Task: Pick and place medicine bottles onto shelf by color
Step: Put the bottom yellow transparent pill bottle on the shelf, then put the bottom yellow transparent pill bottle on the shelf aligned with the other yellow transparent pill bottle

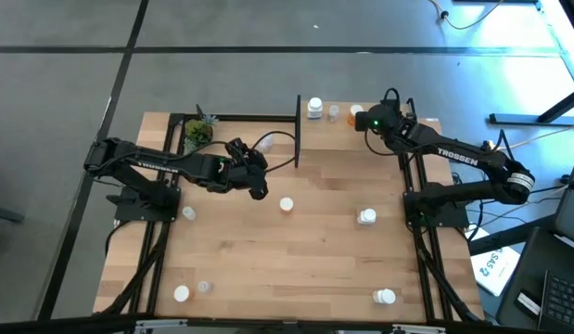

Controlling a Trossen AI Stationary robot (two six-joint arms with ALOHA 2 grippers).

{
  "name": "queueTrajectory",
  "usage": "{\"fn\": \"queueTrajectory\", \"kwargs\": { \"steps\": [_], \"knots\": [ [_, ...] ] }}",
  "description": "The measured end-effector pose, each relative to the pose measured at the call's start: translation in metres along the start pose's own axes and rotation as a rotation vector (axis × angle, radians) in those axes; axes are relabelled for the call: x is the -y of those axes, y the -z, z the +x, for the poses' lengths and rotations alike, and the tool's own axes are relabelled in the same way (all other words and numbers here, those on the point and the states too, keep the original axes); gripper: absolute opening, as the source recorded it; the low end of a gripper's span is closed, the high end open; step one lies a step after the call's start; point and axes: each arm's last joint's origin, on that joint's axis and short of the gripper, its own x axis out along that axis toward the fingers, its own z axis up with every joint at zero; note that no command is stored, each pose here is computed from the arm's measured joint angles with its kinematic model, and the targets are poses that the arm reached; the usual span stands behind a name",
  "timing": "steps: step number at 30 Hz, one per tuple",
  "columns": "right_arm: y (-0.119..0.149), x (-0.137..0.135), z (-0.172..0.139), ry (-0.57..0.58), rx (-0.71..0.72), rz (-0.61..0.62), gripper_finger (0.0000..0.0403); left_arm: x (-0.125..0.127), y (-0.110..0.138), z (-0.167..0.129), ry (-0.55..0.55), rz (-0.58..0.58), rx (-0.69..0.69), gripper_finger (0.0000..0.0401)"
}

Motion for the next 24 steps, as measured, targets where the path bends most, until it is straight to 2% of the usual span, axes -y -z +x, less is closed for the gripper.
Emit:
{"fn": "queueTrajectory", "kwargs": {
  "steps": [10, 24],
  "knots": [
    [0.000, 0.000, 0.000, 0.001, 0.003, -0.024, 0.0207, 0.000, 0.000, 0.000, 0.000, 0.000, 0.000, 0.0327],
    [-0.013, 0.012, -0.021, -0.071, 0.065, 0.023, 0.0214, 0.000, 0.000, 0.000, 0.000, 0.000, 0.000, 0.0327]
  ]
}}
